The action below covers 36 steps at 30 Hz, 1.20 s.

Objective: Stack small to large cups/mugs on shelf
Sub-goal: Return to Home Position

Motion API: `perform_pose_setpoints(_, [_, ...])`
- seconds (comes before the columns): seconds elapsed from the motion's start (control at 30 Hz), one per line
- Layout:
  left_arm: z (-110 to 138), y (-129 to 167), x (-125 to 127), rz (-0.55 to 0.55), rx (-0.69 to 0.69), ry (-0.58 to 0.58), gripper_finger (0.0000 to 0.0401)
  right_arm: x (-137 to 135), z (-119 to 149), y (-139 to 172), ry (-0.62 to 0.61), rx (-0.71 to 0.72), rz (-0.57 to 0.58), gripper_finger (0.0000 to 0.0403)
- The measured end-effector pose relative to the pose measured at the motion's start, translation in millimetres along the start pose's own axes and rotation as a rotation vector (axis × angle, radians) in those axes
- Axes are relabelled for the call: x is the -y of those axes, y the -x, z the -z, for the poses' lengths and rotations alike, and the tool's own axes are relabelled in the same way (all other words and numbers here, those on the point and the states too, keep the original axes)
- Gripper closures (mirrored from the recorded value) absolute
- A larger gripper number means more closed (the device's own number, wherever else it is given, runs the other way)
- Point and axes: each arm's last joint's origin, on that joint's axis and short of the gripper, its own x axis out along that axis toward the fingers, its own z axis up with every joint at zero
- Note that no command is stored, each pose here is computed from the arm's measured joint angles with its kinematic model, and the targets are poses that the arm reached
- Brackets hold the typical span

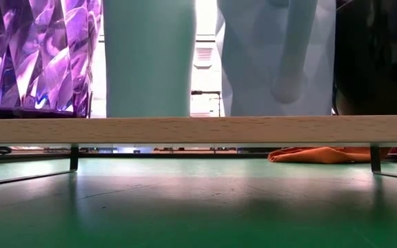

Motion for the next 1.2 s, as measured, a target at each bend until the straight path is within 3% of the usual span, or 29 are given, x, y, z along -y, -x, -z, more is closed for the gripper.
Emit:
perform_pose_setpoints(0.13, [24, -8, -9, -0.103, -0.128, 0.105, 0.0349, 14, 29, 17, -0.014, 0.018, -0.011, 0.0390])
perform_pose_setpoints(0.27, [39, -9, -16, -0.202, -0.216, 0.322, 0.0349, 20, 37, 21, -0.058, -0.056, 0.103, 0.0390])
perform_pose_setpoints(0.33, [50, -7, -21, -0.282, -0.309, 0.361, 0.0349, 23, 40, 23, -0.085, -0.061, 0.162, 0.0390])
perform_pose_setpoints(0.67, [73, -15, -28, -0.347, -0.419, 0.331, 0.0349, 35, 64, 28, -0.104, -0.307, 0.320, 0.0390])
perform_pose_setpoints(1.2, [91, -21, -34, -0.385, -0.469, 0.312, 0.0349, 37, 68, 27, -0.102, -0.344, 0.340, 0.0390])
